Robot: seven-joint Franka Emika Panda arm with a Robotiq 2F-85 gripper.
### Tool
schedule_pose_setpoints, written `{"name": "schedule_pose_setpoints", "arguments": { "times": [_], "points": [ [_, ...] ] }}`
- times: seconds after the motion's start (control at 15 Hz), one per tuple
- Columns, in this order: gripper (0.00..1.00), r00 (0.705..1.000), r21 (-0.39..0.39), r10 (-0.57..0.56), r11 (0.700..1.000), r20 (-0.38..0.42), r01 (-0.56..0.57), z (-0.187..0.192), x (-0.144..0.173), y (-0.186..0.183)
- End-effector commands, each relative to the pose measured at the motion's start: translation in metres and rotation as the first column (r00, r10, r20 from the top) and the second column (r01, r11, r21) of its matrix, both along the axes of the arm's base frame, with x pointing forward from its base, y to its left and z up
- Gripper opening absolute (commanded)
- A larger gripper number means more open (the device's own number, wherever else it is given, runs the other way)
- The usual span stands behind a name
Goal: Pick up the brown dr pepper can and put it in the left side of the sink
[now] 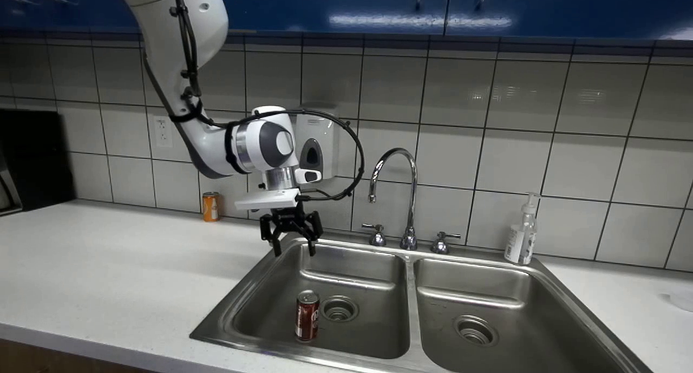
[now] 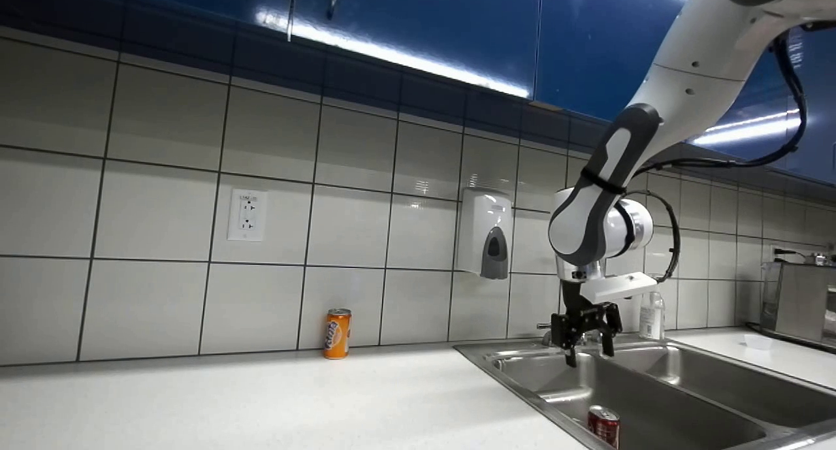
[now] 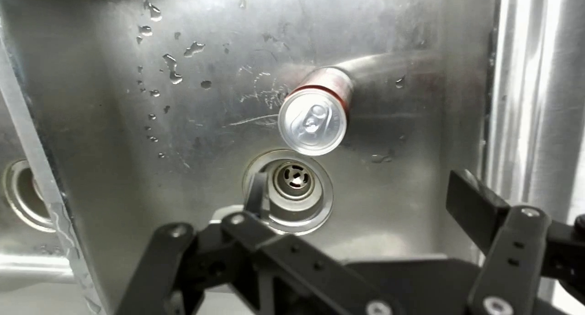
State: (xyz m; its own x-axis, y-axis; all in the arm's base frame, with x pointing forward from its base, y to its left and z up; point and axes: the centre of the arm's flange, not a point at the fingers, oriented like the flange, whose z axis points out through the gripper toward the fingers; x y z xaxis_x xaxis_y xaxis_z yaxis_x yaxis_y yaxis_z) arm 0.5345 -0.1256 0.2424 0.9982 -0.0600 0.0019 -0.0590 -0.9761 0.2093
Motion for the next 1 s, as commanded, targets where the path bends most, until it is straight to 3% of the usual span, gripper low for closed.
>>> {"name": "schedule_pose_setpoints", "arguments": {
  "times": [0.0,0.6,0.93],
  "points": [
    [1.00,0.996,0.029,0.087,0.996,-0.016,-0.086,0.016,-0.027,0.042],
    [1.00,0.967,0.052,0.254,0.966,-0.031,-0.252,0.030,-0.051,0.151],
    [1.00,0.970,0.030,0.241,0.970,-0.036,-0.240,0.046,-0.070,0.175]
  ]
}}
